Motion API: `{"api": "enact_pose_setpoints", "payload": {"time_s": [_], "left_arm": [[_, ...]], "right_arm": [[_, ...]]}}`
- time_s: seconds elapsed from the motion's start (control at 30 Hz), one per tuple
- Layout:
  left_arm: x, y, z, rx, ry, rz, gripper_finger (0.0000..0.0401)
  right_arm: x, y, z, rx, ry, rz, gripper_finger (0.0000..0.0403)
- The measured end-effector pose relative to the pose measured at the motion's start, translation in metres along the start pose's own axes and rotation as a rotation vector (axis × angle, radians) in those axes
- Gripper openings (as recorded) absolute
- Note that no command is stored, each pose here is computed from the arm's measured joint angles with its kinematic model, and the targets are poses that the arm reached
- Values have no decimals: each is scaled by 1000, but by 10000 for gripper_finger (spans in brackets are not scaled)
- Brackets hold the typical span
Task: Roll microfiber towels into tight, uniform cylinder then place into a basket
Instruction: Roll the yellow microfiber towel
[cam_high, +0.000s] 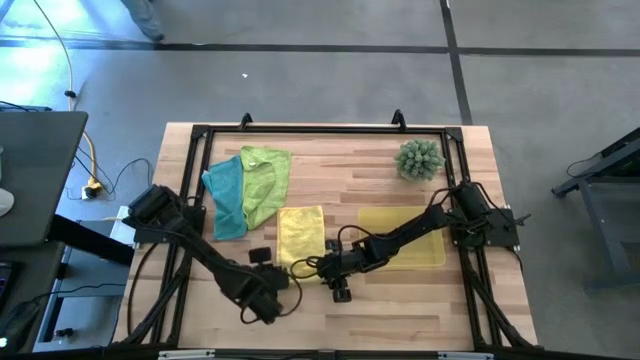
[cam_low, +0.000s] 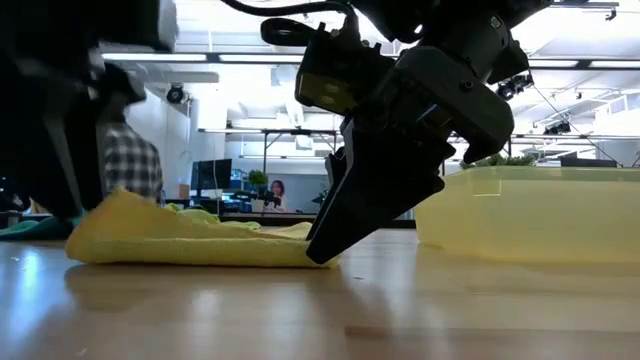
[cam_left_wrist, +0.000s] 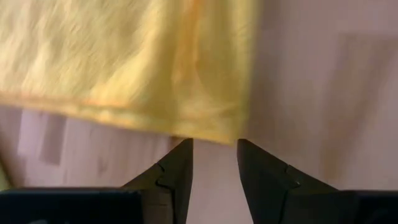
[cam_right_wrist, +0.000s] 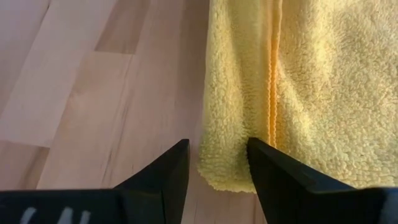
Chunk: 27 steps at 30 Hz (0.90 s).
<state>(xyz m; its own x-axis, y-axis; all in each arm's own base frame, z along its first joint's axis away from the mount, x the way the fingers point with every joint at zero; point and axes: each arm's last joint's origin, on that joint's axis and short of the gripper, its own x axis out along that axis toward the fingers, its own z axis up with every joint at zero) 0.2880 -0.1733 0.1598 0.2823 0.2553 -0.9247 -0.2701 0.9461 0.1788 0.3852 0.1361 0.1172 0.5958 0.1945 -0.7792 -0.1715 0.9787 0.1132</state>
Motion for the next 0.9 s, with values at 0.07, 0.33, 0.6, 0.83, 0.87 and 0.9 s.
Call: {"api": "enact_pose_setpoints", "payload": {"time_s": [0.07, 0.33, 0.6, 0.83, 0.87, 0.9], "left_arm": [[-4, -5, 3, 29, -38, -21, 113], [-6, -11, 10, 137, -153, -20, 123], [4, -5, 12, 188, -140, -35, 175], [23, 10, 5, 160, -67, -29, 189], [26, 11, 4, 148, -58, -31, 188], [28, 12, 2, 142, -55, -33, 185]], "right_arm": [[0, 0, 0, 0, 0, 0, 156], [0, 0, 0, 7, 0, 0, 156], [0, 0, 0, 7, 1, 0, 156], [0, 0, 0, 8, 1, 0, 156], [0, 0, 0, 7, 1, 0, 156], [0, 0, 0, 7, 1, 0, 156]]}}
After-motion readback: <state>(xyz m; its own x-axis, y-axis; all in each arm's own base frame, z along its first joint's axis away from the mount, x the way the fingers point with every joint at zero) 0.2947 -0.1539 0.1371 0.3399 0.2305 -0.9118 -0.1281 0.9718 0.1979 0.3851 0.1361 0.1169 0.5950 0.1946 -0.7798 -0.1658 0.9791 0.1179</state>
